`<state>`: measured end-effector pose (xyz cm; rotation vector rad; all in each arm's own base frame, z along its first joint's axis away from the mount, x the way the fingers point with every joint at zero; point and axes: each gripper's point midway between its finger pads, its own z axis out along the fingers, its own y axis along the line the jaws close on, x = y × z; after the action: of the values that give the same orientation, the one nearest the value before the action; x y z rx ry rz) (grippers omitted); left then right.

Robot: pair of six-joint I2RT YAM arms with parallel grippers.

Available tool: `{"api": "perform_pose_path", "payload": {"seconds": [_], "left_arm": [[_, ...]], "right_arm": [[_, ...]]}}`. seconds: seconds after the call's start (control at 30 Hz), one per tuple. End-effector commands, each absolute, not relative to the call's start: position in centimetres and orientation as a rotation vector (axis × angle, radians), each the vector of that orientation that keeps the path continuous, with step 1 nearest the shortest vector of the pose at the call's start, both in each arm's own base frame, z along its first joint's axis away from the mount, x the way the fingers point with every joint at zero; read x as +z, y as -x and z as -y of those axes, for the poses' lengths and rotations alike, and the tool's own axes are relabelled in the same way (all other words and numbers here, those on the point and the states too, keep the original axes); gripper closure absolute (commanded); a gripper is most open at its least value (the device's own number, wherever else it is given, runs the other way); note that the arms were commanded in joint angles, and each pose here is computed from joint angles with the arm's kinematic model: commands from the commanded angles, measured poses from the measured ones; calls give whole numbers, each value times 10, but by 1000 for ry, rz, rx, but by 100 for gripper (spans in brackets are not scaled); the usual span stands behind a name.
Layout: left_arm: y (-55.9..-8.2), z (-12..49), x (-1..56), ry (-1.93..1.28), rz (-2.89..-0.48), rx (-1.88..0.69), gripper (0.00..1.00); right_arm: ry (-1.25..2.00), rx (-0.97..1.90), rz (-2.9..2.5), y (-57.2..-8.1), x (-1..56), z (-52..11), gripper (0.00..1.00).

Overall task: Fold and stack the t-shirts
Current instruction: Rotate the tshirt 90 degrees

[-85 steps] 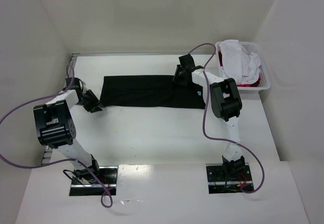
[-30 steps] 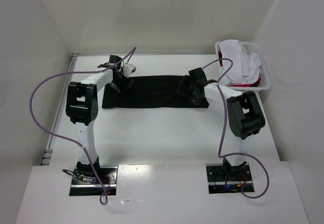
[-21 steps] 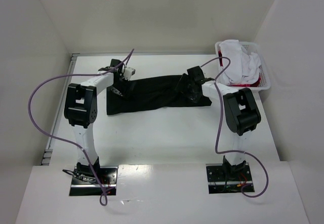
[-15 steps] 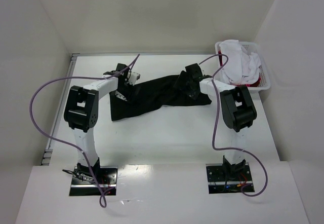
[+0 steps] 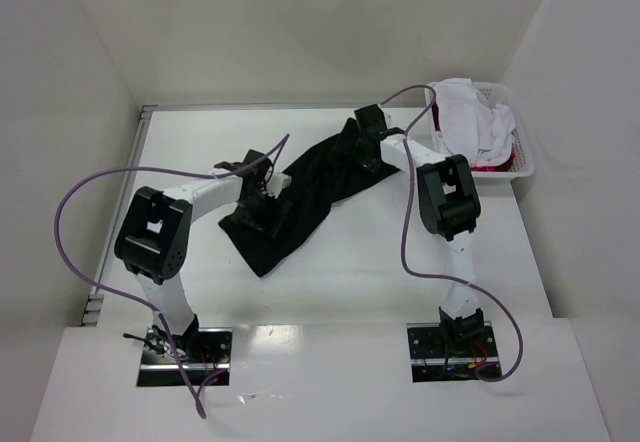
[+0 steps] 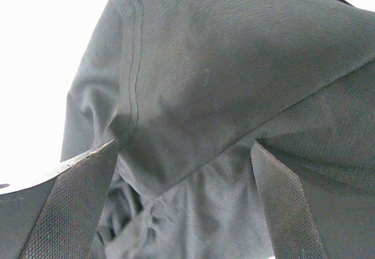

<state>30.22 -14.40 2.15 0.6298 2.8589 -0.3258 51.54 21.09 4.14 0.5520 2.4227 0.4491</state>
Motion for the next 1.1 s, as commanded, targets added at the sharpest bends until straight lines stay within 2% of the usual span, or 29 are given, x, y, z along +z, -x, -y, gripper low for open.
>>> {"api": "perform_pose_path", "payload": {"seconds": [0.0,0.23,0.5,0.63,0.7,0.83,1.03,1.07], "left_arm": [[-247,169,14,-622,-3011,-496,0],[-219,217,24,-684,-3023,-601,0],[-165,256,15,-817,-3068,-637,0],[-146,279,24,-804,-3043,-831,0],[-145,283,29,-774,-3031,-848,0],[-156,281,45,-784,-2976,-780,0],[-232,291,154,-650,-2620,-722,0],[-240,287,174,-606,-2560,-712,0]], "right_arm": [[-531,418,-2424,-533,43,-213,1],[-497,444,-2450,-555,31,-227,1],[-405,418,-2428,-580,35,-232,1],[-376,428,-2395,-594,49,-236,1],[-362,428,-2411,-593,43,-237,1],[-329,446,-2358,-597,76,-238,1],[-246,583,-2209,-582,169,-245,1],[-231,616,-2148,-575,206,-244,1]]}}
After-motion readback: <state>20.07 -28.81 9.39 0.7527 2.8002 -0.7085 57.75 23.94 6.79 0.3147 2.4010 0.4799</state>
